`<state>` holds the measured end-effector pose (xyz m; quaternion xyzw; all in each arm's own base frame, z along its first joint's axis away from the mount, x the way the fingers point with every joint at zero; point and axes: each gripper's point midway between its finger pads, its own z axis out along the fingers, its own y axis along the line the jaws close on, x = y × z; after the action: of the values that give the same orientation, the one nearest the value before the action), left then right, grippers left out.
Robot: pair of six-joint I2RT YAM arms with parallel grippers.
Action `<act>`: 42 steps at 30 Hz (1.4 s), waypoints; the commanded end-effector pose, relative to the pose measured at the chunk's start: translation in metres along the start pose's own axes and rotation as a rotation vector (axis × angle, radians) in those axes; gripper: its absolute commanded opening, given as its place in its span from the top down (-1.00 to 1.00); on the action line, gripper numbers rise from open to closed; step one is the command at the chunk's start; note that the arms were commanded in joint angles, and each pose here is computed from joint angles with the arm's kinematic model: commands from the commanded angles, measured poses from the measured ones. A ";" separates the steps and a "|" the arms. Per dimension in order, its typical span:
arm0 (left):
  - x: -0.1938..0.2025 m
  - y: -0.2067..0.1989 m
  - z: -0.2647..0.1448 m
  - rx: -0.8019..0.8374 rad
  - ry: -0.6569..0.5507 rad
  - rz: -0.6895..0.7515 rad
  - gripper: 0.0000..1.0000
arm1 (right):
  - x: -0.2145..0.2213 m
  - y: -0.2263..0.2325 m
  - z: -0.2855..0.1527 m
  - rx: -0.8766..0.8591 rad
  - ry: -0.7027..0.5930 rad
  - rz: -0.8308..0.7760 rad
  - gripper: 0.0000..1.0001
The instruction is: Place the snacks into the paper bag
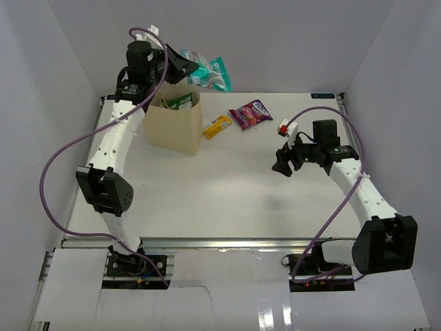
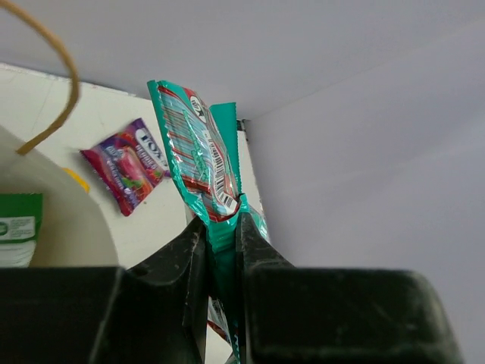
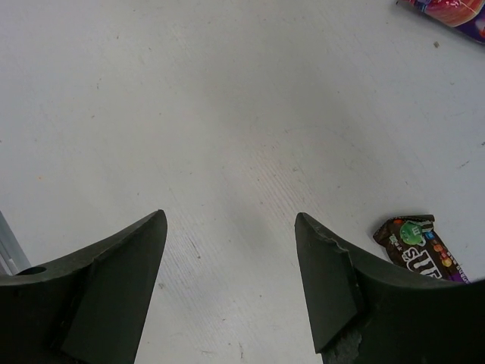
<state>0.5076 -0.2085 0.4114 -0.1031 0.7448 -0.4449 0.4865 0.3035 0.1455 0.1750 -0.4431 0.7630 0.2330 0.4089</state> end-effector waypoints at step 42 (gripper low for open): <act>-0.082 0.028 -0.122 -0.410 -0.429 0.335 1.00 | 0.013 -0.031 -0.001 0.188 0.031 0.115 -0.46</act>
<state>0.4597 -0.0790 0.4218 -0.1683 0.7449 -0.1549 0.6268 0.3215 0.1238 0.1599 -0.3632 0.8176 0.1798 0.4091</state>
